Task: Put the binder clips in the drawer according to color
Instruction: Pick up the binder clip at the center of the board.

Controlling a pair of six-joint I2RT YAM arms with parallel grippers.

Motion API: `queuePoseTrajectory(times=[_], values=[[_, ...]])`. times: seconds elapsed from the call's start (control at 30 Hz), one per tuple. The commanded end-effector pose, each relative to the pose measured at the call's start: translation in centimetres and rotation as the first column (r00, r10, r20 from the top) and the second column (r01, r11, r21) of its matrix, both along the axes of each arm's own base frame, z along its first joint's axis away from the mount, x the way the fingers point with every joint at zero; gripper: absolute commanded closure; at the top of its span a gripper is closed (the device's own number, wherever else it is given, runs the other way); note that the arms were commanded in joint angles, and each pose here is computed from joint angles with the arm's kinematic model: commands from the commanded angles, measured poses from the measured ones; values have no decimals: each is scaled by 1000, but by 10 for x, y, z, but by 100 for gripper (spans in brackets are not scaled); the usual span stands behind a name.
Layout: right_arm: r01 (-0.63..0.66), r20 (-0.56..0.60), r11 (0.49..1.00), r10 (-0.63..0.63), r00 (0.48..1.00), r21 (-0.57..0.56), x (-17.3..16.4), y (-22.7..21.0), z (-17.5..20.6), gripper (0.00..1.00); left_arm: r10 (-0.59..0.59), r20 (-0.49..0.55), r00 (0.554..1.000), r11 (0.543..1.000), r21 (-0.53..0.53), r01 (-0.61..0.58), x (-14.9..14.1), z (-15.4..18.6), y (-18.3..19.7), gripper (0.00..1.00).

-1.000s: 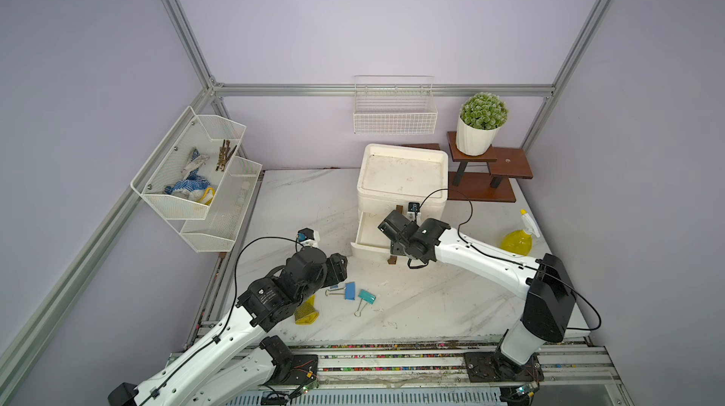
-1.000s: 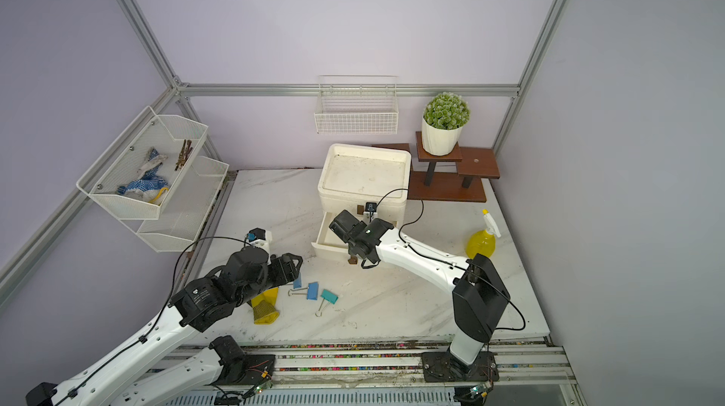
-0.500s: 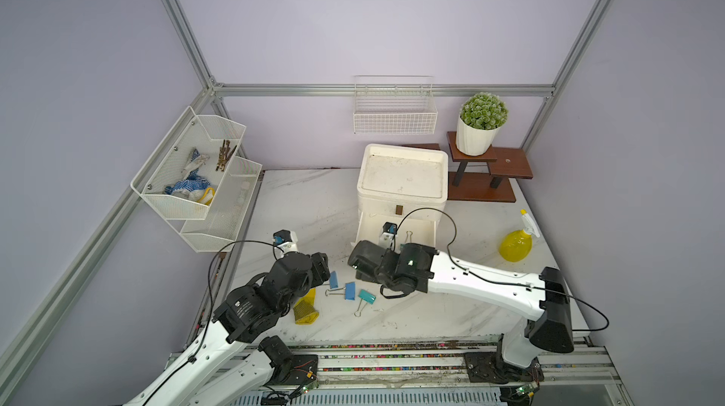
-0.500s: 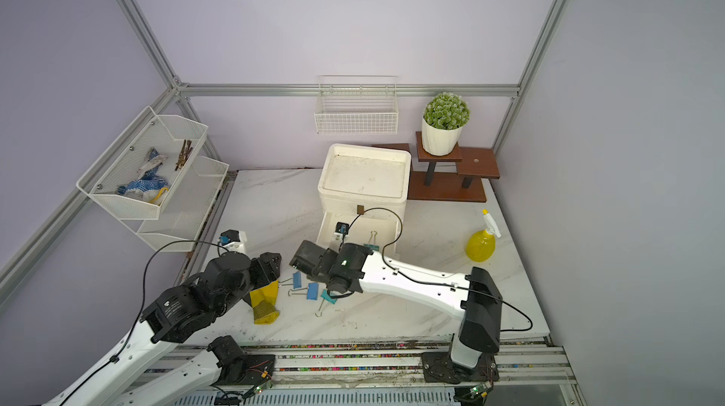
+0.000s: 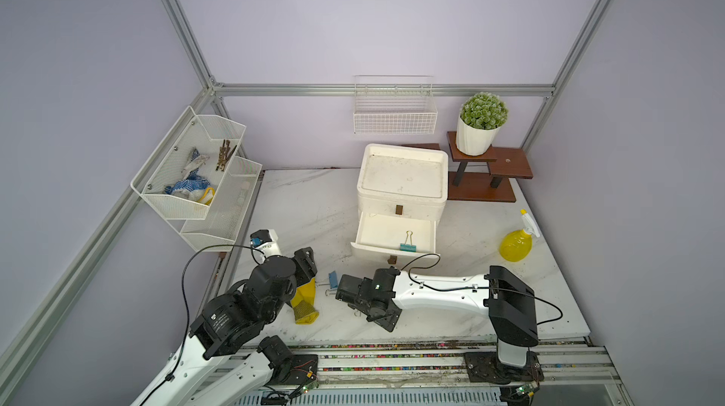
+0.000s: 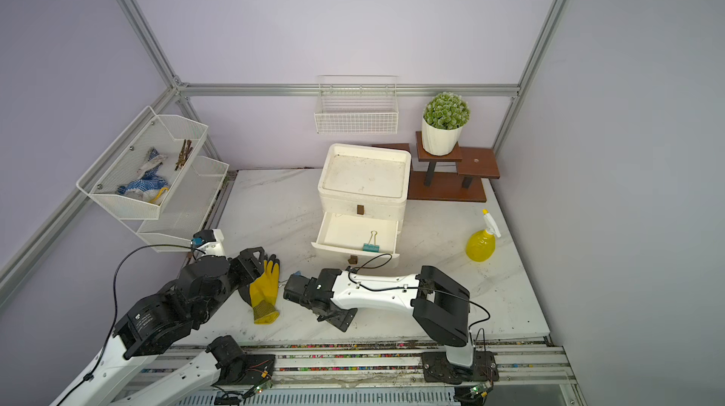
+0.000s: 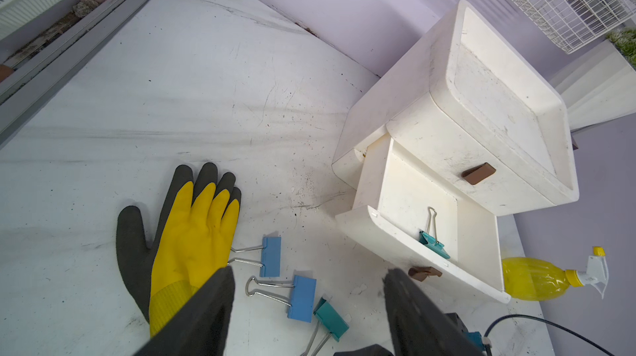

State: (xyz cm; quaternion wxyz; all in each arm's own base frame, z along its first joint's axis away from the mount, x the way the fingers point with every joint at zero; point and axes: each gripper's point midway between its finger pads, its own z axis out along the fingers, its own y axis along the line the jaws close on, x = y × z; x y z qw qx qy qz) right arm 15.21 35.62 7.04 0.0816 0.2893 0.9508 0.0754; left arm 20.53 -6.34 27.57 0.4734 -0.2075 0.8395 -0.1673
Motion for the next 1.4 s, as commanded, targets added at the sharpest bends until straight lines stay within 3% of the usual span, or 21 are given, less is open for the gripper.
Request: queuePoseTrajectory(times=[0.0, 0.27, 0.77, 0.97, 1.2, 1.33, 1.37], values=[[76, 10, 997, -76, 997, 28, 21, 2, -12, 4, 12, 30, 999, 999, -35, -11, 0, 10, 2, 28], [117, 184, 991, -126, 975, 58, 58, 2, -5, 5, -12, 36, 999, 999, -41, 14, 3, 10, -5, 28], [56, 147, 994, -42, 988, -94, 60, 8, -44, 7, -20, 56, 998, 998, -52, 23, 5, 14, -8, 28], [24, 88, 986, -9, 996, -168, 52, 4, -51, 20, -18, 62, 998, 998, -53, 22, 5, 16, -7, 28], [-19, 44, 970, 30, 999, -242, 47, -4, -59, 23, -18, 62, 998, 998, -53, 22, 8, 15, -9, 29], [-33, 12, 965, 38, 999, -262, 42, -7, -67, 32, -20, 65, 998, 998, -52, 23, 8, 17, -10, 29], [-34, 5, 965, 37, 999, -261, 41, -7, -68, 39, -21, 65, 998, 998, -51, 24, 8, 17, -10, 29]])
